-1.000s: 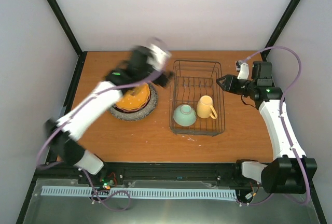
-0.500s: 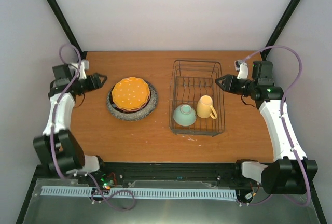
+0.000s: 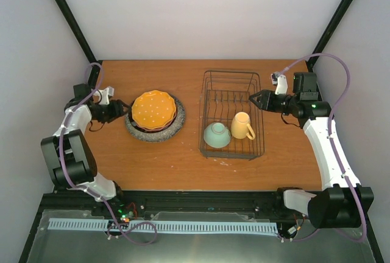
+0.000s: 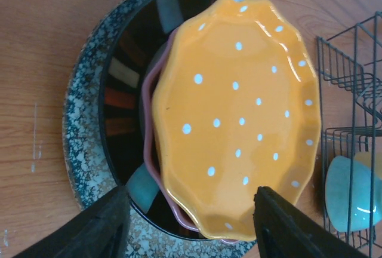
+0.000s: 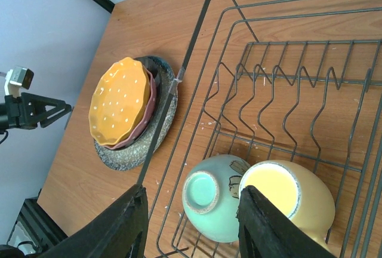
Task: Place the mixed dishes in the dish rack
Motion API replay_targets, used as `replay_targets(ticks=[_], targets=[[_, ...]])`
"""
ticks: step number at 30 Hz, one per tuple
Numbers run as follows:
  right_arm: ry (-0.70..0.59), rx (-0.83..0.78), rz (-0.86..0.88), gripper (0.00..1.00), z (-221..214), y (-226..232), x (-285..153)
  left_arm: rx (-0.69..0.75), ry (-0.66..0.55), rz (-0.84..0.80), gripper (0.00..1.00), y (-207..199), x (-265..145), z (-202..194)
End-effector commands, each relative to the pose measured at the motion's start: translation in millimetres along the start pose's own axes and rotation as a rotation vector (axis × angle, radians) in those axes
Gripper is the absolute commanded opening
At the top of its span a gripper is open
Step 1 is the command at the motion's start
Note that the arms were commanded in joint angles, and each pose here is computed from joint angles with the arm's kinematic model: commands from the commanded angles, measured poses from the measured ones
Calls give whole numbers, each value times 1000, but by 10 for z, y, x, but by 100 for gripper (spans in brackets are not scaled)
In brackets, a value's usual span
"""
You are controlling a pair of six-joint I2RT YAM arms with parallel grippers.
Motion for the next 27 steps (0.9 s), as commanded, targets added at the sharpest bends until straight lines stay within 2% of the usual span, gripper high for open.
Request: replay_targets(ticks=[1, 4, 9, 17, 21, 27], targets=[[-11, -28, 18, 41, 42, 59, -13, 20, 11, 46, 55, 89, 74, 80], [-5, -21, 23, 41, 35, 42, 16, 13, 55, 64, 48, 135, 234, 79], [-8, -22, 19, 41, 37, 46, 17, 34, 107, 94, 50, 124, 471, 35], [4, -14, 15, 41, 16, 25, 47, 65, 101, 110, 49, 94, 523, 68], [5, -12, 16, 41, 22, 22, 59, 71, 108, 122, 34, 110, 552, 106], [14, -11, 12, 41, 3, 18, 73, 74, 128, 116, 27, 125, 641, 90]])
Point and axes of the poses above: each gripper's point midway between its finger pads, its own x axis out along the fingers, its own y axis along the line the jaws close on, z = x × y, the point moved 7 cm from there along -x, back along the fingers, and after that the axes turned 6 degrees about -x, right-handed, at the moved point
